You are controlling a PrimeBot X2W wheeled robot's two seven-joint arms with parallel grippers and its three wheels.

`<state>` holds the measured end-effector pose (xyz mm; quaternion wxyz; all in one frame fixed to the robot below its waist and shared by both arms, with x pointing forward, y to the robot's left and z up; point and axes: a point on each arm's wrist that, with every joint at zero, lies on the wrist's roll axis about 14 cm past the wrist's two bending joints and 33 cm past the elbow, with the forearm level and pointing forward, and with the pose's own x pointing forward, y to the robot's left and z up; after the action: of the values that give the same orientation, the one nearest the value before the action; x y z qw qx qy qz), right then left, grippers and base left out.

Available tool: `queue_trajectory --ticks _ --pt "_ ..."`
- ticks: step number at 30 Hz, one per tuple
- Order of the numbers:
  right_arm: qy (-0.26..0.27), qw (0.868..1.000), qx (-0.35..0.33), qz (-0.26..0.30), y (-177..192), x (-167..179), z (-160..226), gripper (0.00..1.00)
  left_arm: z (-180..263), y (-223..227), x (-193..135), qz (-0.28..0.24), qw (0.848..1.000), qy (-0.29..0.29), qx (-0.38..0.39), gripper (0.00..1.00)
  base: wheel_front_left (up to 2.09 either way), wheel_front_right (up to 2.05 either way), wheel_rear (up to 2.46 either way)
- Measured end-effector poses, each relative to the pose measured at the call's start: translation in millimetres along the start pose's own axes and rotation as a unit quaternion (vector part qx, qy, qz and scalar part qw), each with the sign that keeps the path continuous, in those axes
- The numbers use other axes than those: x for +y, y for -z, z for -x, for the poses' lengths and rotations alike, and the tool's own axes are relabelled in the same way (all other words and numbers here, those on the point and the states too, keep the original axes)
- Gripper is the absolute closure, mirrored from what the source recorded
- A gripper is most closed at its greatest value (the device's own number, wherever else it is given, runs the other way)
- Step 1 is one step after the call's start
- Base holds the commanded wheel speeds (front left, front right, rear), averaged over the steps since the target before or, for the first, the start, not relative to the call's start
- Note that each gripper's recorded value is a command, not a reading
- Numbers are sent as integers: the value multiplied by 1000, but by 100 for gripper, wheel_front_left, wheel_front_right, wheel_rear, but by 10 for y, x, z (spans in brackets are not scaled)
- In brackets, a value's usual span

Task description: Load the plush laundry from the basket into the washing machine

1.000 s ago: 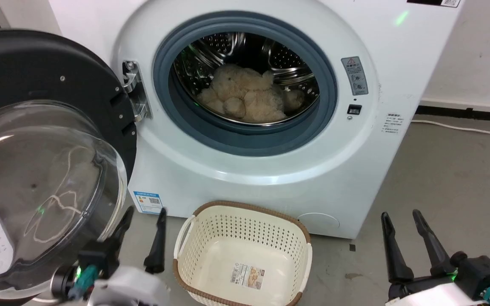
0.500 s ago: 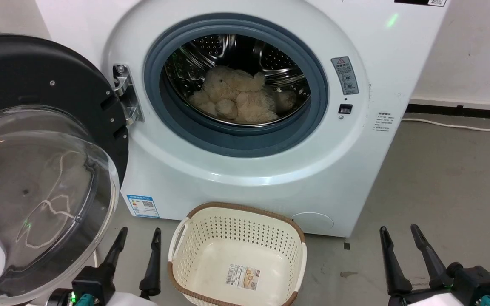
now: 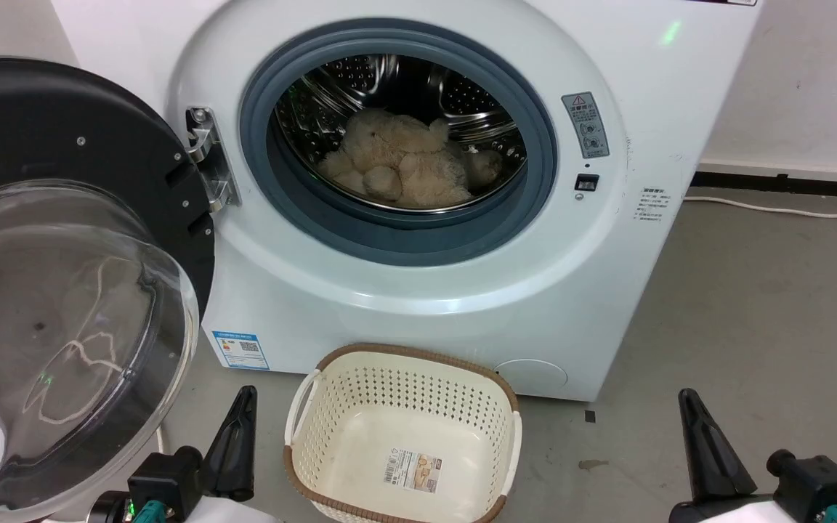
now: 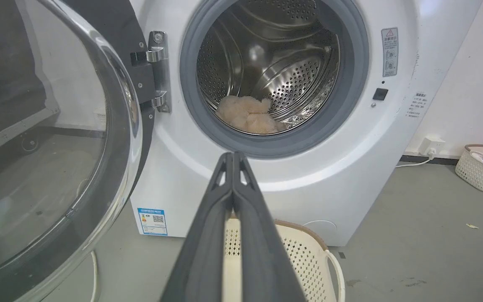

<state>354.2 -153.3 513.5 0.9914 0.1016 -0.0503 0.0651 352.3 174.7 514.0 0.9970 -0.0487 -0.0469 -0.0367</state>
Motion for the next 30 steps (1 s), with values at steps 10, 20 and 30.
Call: queue_trajectory --ticks 10,20,30 --pt "-1 1000 10 8 17 1 -1 100 -12 8 -6 -4 1000 0 7 100 0 0 0" --pt "-2 1000 17 18 25 0 -5 100 -26 6 1 -11 1000 -3 11 100 0 0 0" --pt "-3 999 24 26 29 -3 -8 100 -41 5 -11 -16 1000 -4 17 100 0 0 0"
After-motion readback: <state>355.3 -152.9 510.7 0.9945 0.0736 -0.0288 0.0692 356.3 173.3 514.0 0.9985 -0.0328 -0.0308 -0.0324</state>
